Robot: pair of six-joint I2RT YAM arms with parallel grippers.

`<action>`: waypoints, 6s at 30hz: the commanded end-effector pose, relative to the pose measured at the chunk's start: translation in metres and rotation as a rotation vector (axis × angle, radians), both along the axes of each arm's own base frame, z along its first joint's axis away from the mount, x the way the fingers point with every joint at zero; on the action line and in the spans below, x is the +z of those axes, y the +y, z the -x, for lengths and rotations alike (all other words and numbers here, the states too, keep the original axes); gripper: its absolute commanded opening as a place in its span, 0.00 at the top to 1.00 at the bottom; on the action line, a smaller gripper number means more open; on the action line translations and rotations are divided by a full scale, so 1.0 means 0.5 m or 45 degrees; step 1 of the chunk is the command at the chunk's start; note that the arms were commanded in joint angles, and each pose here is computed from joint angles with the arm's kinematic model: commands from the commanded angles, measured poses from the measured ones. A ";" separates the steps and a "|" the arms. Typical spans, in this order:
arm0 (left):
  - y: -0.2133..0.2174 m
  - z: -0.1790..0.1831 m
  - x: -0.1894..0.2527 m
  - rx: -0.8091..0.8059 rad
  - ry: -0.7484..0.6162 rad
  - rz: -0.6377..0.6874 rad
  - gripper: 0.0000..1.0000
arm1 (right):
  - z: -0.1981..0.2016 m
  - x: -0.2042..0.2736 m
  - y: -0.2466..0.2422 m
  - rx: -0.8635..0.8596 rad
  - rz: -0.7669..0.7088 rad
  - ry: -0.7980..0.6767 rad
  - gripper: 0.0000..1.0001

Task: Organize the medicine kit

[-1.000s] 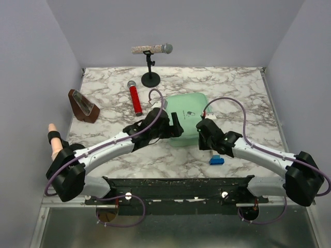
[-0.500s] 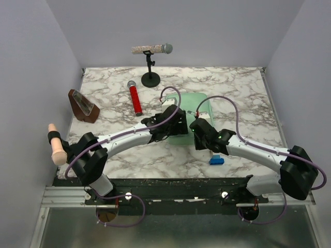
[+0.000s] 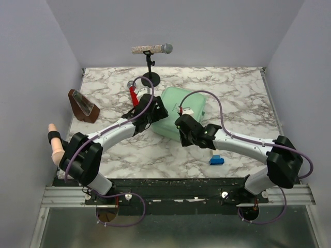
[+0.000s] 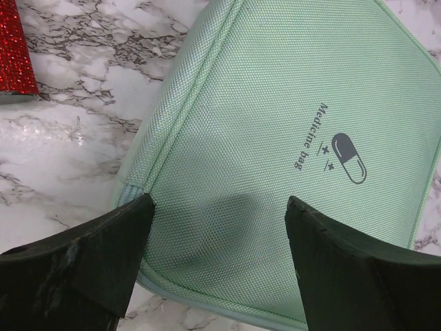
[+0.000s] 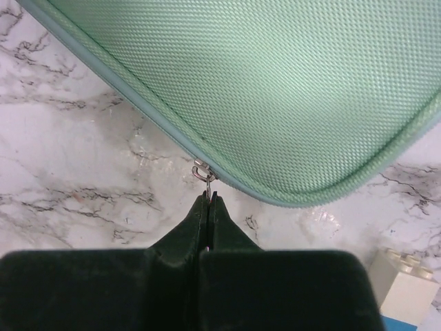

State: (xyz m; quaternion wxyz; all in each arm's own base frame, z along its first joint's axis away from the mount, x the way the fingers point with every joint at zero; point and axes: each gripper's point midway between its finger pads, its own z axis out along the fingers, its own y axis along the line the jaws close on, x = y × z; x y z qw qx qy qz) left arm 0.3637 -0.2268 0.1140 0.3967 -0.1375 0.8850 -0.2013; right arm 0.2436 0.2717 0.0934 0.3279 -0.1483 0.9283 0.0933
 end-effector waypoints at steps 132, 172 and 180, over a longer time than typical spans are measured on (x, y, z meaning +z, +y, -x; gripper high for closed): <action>-0.061 0.177 0.076 -0.030 0.094 0.184 0.01 | 0.019 -0.059 -0.259 -0.359 -0.071 0.090 0.99; -0.193 0.172 0.030 -0.087 0.139 0.268 0.01 | 0.023 -0.046 -0.198 -0.277 0.002 0.088 0.99; -0.126 0.148 -0.045 0.019 0.205 0.197 0.15 | 0.039 -0.049 -0.166 -0.210 0.020 0.087 0.99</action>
